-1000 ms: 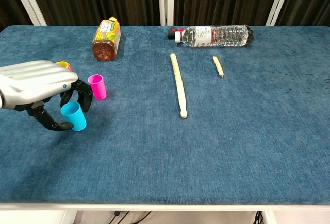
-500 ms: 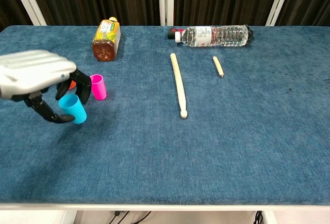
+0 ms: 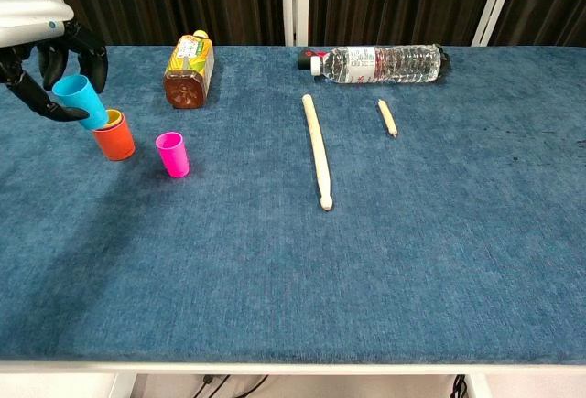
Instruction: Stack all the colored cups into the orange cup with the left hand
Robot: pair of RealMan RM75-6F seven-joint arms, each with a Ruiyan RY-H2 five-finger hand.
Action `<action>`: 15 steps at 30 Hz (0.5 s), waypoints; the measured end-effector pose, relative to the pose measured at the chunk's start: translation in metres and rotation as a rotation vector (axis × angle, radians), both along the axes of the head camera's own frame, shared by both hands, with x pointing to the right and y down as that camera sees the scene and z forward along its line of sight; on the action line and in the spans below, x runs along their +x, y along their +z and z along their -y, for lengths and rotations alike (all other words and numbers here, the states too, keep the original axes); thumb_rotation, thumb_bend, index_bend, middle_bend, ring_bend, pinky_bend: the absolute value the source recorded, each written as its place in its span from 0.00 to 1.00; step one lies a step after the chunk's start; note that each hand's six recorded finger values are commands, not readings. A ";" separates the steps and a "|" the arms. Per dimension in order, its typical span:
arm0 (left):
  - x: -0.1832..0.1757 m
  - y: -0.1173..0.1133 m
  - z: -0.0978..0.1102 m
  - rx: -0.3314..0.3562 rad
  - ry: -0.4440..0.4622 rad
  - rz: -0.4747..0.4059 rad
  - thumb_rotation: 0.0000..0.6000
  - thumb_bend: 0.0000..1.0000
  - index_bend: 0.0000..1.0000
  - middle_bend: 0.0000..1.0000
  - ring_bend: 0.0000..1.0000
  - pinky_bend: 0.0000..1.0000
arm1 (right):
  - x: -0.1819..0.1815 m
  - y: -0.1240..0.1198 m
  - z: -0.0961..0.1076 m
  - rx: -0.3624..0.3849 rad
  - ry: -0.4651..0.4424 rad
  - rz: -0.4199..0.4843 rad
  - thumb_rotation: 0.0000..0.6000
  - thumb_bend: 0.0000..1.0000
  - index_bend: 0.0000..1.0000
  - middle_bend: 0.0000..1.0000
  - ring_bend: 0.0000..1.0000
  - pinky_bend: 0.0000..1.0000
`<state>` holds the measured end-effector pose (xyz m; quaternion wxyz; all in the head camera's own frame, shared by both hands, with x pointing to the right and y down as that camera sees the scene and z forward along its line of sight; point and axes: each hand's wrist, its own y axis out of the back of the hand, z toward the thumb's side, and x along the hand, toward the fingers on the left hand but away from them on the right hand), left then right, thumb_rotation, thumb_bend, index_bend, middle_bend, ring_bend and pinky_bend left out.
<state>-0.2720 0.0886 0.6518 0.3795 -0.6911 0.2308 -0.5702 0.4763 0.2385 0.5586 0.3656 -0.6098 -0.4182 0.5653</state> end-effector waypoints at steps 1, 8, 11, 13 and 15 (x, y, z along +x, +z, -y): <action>-0.003 0.003 0.005 -0.003 -0.012 0.006 1.00 0.32 0.52 0.50 0.57 0.46 | -0.001 -0.001 0.000 0.003 -0.004 0.001 1.00 0.10 0.00 0.00 0.00 0.00; -0.005 0.017 0.028 -0.002 -0.043 0.022 1.00 0.32 0.52 0.50 0.57 0.46 | 0.002 -0.003 -0.001 0.002 0.005 -0.006 1.00 0.10 0.00 0.00 0.00 0.00; -0.005 0.020 0.031 -0.007 -0.048 0.024 1.00 0.32 0.52 0.50 0.57 0.45 | 0.001 -0.002 -0.001 0.000 0.003 -0.003 1.00 0.10 0.00 0.00 0.00 0.00; -0.006 0.024 0.032 -0.008 -0.051 0.030 1.00 0.32 0.52 0.50 0.57 0.45 | 0.001 -0.002 -0.001 0.000 -0.002 -0.003 1.00 0.10 0.00 0.00 0.00 0.00; -0.007 0.028 0.032 -0.015 -0.056 0.032 1.00 0.32 0.52 0.50 0.57 0.45 | 0.001 -0.002 -0.001 0.000 -0.001 -0.006 1.00 0.10 0.00 0.00 0.00 0.00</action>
